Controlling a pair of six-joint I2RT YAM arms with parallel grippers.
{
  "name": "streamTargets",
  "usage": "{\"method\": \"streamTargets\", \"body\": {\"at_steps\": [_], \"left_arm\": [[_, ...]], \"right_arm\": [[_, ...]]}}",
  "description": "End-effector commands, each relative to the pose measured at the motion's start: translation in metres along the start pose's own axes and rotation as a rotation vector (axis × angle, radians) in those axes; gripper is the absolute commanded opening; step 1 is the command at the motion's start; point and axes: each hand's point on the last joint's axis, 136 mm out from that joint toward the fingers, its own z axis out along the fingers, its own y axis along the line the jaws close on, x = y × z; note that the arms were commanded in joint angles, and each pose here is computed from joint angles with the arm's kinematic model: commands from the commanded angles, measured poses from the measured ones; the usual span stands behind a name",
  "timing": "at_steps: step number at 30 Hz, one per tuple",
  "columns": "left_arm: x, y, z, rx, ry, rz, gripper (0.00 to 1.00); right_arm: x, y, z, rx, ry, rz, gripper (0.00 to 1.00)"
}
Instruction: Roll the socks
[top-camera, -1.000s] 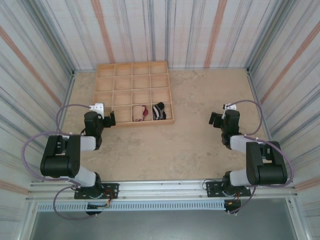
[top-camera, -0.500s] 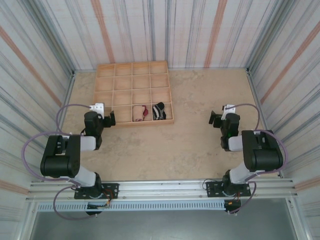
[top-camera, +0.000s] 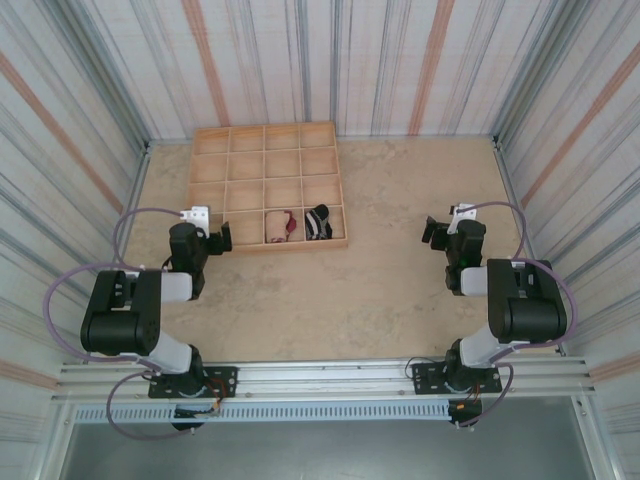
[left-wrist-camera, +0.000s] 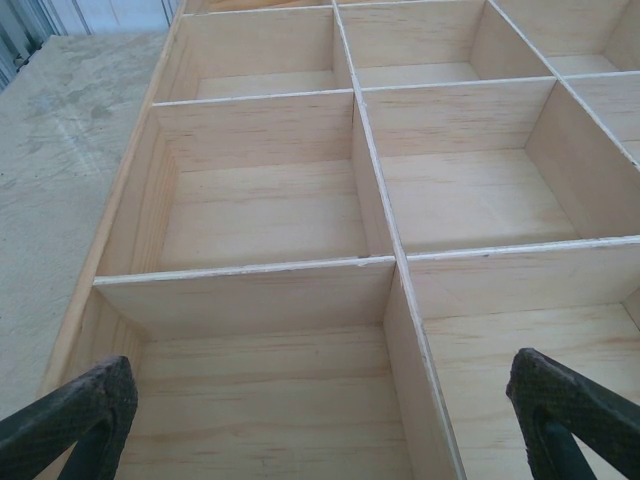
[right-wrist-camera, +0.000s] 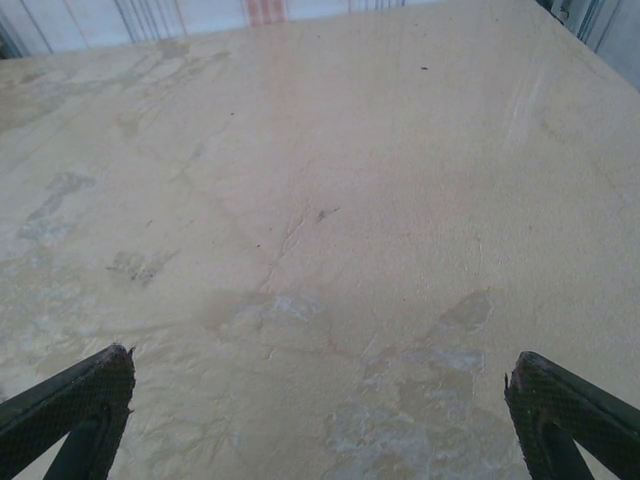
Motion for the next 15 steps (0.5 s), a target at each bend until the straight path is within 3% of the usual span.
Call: {"method": "streamTargets", "body": {"at_steps": [1,15], "left_arm": [[-0.0070,0.0005,0.0010,-0.009,-0.024,0.023,0.99],[-0.0072,0.0005,0.0009,-0.009,-0.024,0.021,0.99]], "right_arm": [[-0.0017,0.0029,0.0000,-0.014,0.001,0.004,0.99],[-0.0013,0.0022,-0.0002,-0.001,-0.002,0.000,0.99]]}}
